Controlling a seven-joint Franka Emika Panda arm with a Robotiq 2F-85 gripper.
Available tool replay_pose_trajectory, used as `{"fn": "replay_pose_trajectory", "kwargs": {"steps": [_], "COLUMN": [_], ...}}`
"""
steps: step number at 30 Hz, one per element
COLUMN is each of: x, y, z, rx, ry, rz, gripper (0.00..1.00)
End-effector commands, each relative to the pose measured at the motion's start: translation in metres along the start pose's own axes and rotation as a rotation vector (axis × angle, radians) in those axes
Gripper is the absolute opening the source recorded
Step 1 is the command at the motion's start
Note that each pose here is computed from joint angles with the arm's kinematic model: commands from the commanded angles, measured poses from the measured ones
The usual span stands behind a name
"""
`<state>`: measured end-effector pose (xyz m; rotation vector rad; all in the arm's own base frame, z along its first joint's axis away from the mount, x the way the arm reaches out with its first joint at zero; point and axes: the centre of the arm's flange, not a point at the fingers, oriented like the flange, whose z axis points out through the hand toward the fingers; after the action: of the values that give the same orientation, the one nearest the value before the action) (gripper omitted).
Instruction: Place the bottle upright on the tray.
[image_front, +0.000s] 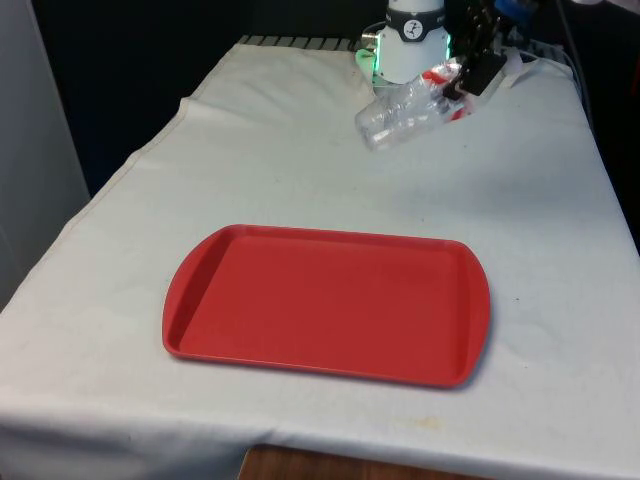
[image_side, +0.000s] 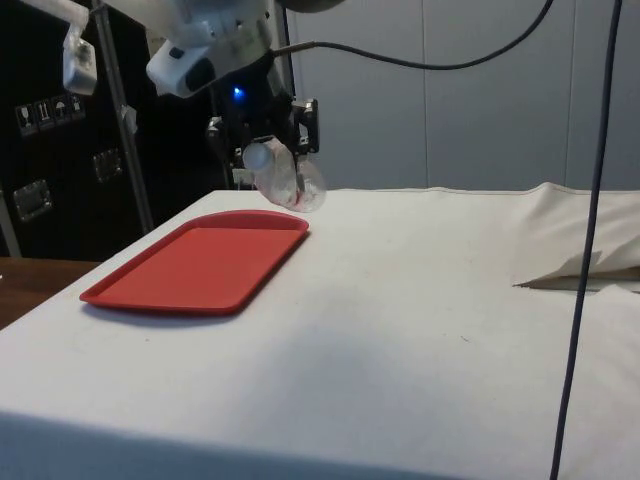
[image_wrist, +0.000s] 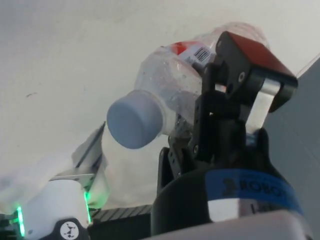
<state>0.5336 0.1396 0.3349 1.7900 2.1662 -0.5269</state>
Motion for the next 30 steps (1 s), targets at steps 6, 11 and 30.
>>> {"fn": "replay_pose_trajectory", "kwargs": {"steps": [6, 11, 30], "x": [-0.007, -0.012, -0.03], "y": [0.005, 0.009, 0.028], "z": [-0.006, -0.009, -0.017], "rx": [0.004, 0.006, -0.006], "ry": [0.052, 0.083, 0.205], "rz": [0.0, 0.001, 0.017], "gripper": [0.33, 0.33, 0.33]}}
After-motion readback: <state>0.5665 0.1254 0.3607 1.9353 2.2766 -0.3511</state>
